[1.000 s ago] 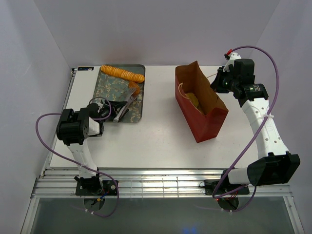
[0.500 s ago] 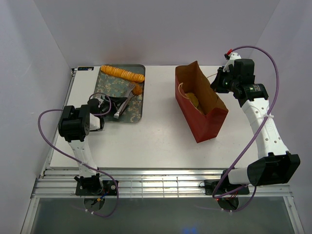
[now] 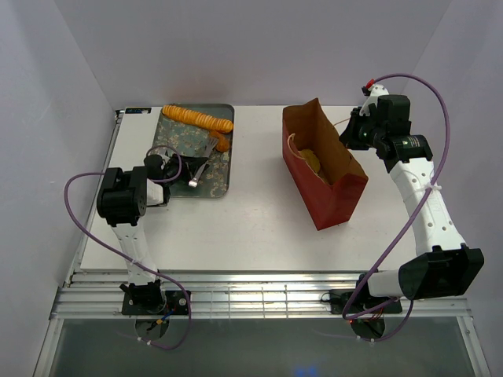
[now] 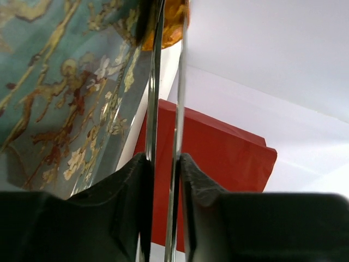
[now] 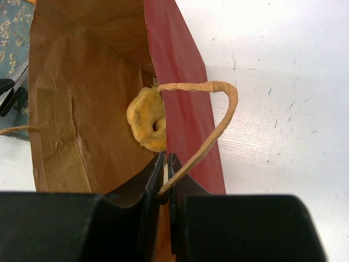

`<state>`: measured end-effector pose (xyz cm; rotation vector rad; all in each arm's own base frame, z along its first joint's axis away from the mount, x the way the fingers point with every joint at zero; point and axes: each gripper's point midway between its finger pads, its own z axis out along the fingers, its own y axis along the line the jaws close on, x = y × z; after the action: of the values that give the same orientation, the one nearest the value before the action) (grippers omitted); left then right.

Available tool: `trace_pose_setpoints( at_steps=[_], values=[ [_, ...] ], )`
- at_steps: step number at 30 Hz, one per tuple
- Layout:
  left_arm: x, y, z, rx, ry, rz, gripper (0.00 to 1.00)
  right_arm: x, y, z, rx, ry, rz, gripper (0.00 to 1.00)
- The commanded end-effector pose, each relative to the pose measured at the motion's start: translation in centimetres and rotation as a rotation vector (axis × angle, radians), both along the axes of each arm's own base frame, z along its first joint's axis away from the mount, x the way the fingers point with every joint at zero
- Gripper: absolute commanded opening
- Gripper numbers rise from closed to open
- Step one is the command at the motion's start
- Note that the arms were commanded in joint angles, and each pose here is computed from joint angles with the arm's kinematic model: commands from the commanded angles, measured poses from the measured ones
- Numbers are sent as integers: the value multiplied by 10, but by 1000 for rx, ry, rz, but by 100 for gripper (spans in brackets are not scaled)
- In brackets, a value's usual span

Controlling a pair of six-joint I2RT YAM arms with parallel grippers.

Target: Place the fake bread into the paper bag

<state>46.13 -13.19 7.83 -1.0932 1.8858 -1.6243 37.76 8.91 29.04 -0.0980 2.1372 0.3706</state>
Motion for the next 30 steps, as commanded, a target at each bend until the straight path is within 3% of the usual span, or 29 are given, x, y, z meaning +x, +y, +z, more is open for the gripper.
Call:
trace_pose_setpoints(
  at_steps=[1, 7, 13, 21, 30],
  values=[
    [2, -4, 13, 12, -43, -20, 36, 3, -1, 14, -14, -52, 0, 13],
    [-5, -4, 27, 14, -70, -30, 20, 3, -1, 14, -12, -51, 4, 13],
    [-23, -7, 58, 13, -128, -48, 19, 1, -2, 16, -19, -57, 0, 13],
    [-64, -15, 171, 66, -365, -105, 21, 0, 0, 12, -5, -47, 5, 13],
    [-144, -106, 274, 28, -605, -328, 22, -2, 0, 13, 6, -53, 0, 13]
  ],
)
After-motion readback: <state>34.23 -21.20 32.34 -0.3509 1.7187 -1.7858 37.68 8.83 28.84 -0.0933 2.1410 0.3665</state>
